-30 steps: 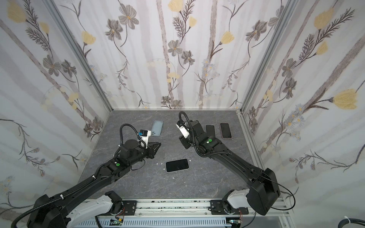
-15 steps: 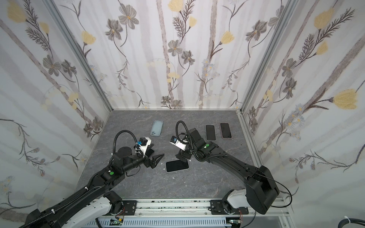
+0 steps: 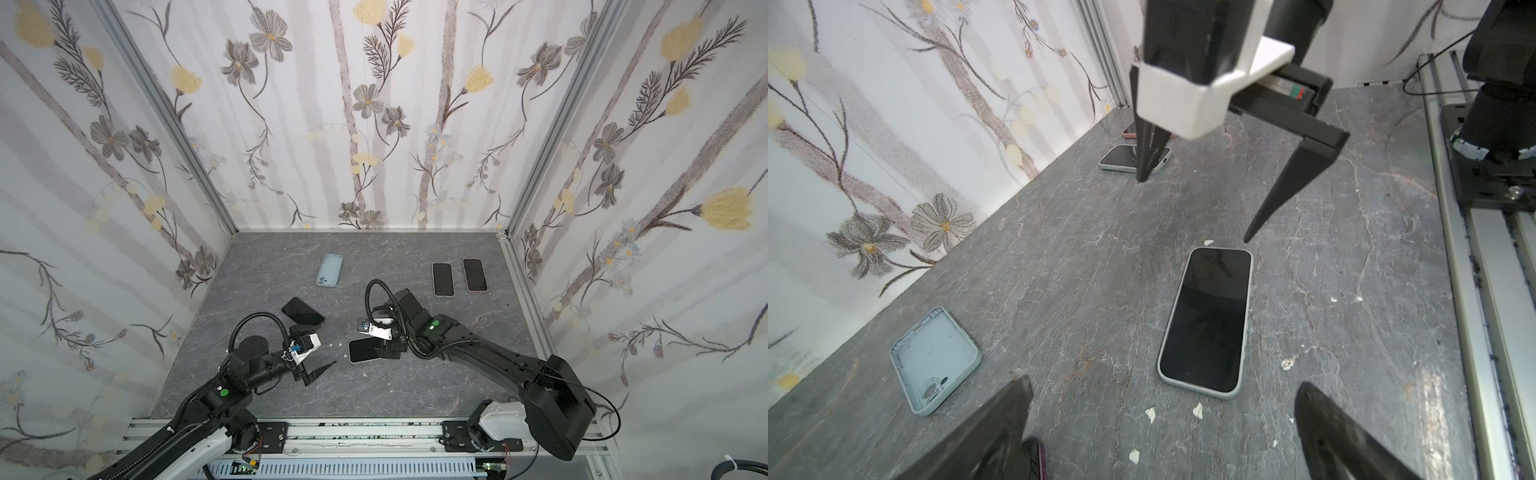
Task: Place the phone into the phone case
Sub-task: 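Grasp the cased black phone with the right gripper while the left draws back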
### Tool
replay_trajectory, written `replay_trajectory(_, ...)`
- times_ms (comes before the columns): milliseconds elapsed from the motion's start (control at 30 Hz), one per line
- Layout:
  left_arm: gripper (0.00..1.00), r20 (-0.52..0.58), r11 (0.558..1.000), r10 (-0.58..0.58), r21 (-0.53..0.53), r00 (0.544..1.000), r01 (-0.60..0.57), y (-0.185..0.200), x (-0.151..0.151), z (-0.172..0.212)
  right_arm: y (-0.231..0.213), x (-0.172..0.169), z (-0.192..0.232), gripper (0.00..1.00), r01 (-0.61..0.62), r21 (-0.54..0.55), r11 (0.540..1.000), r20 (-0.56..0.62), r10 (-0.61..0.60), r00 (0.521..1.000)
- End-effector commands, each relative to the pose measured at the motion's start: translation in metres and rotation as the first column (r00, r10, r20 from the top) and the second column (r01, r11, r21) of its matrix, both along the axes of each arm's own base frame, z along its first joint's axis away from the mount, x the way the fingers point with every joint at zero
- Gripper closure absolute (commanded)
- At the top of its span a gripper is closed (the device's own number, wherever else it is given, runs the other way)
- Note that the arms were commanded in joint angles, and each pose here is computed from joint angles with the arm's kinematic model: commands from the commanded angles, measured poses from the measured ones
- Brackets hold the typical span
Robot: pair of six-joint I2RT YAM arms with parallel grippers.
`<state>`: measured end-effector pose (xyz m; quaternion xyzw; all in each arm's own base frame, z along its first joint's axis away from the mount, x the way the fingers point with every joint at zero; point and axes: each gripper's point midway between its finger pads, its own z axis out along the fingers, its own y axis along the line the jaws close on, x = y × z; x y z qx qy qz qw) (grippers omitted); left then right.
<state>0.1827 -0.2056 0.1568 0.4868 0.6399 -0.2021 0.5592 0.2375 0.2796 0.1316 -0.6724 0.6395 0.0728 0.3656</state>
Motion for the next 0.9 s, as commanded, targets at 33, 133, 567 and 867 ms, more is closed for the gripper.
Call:
replay_trajectory(33, 0.00, 0.083, 0.999, -0.014, 0.032, 0.996, 0.011, 0.001, 0.002, 0.000, 0.013, 0.000, 0.000, 0.00, -0.097, -0.010, 0.995, 0.032, 0.098, 0.995)
replay_trajectory(133, 0.00, 0.070, 0.999, -0.036, 0.040, 0.997, 0.033, -0.001, -0.002, -0.006, 0.017, -0.006, -0.019, 0.00, -0.150, -0.049, 0.987, -0.029, 0.149, 0.988)
replay_trajectory(567, 0.00, 0.092, 0.999, -0.039, 0.039, 0.995, 0.035, -0.001, -0.002, -0.010, 0.027, -0.014, -0.093, 0.00, -0.237, -0.228, 0.944, -0.352, 0.147, 0.924)
replay_trajectory(867, 0.00, 0.098, 0.999, -0.030, 0.037, 0.995, 0.027, 0.000, 0.000, -0.010, 0.028, -0.011, -0.117, 0.01, -0.214, -0.263, 0.941, -0.409, 0.092, 0.908)
